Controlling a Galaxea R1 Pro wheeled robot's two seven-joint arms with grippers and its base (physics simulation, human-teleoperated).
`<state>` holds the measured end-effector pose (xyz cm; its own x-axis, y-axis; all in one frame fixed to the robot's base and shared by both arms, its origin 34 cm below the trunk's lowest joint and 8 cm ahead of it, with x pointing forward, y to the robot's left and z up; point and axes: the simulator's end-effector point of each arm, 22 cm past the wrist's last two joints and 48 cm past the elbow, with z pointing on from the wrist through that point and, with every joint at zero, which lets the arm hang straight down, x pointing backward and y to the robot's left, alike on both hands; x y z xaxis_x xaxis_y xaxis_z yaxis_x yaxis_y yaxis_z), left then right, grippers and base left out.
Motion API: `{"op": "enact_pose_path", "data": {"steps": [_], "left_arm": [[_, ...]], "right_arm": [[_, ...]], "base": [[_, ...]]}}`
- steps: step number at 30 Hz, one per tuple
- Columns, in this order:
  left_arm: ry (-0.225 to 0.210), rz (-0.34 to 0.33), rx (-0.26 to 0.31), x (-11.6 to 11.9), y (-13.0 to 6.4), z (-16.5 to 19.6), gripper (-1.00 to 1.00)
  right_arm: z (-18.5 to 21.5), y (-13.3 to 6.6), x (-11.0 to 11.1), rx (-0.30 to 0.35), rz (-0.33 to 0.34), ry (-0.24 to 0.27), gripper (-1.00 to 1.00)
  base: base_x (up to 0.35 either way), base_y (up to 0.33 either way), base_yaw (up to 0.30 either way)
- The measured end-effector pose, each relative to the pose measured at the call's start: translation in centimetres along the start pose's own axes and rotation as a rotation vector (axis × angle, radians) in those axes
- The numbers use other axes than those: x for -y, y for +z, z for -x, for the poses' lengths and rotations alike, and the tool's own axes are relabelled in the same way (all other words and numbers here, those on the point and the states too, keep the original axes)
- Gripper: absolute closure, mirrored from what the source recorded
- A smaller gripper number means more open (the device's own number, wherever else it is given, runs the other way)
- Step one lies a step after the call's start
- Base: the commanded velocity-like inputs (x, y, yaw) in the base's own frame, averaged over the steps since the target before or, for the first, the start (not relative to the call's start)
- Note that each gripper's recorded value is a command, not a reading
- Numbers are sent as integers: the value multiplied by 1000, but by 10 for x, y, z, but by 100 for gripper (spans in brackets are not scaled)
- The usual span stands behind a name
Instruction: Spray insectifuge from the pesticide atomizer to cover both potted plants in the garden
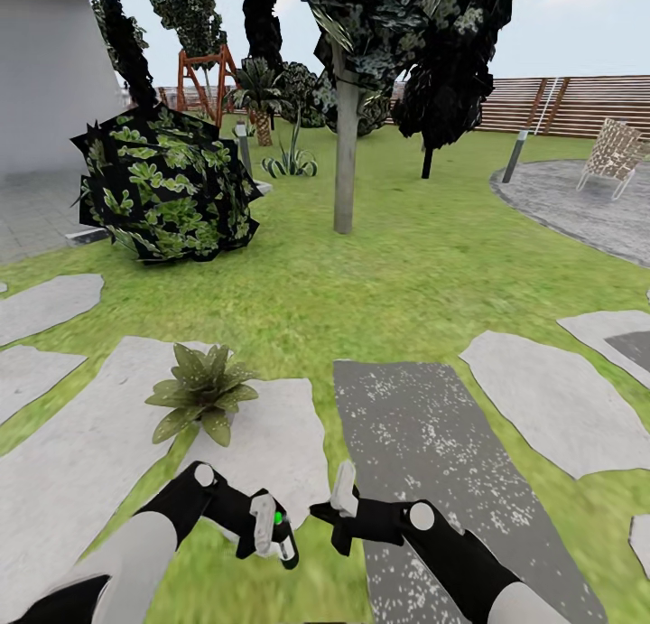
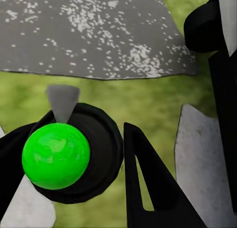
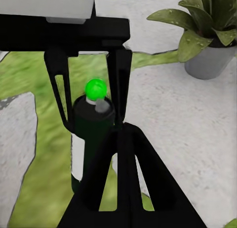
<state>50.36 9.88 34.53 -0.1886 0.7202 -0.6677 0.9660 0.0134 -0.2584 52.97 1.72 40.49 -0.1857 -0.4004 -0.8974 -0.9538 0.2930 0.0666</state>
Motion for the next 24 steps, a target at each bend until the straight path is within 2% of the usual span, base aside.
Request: {"op": "enact_pose_path", "data": {"steps": [9, 24], "left_arm": [[23, -19, 25, 4, 14, 22, 100], [38, -20, 43, 4, 20, 36, 100]], "right_arm": [[-4, 0, -1, -7, 1, 7, 100], [-5, 0, -1, -9, 0, 8, 100]], "base": [[0, 0, 0], [0, 0, 0]]}}
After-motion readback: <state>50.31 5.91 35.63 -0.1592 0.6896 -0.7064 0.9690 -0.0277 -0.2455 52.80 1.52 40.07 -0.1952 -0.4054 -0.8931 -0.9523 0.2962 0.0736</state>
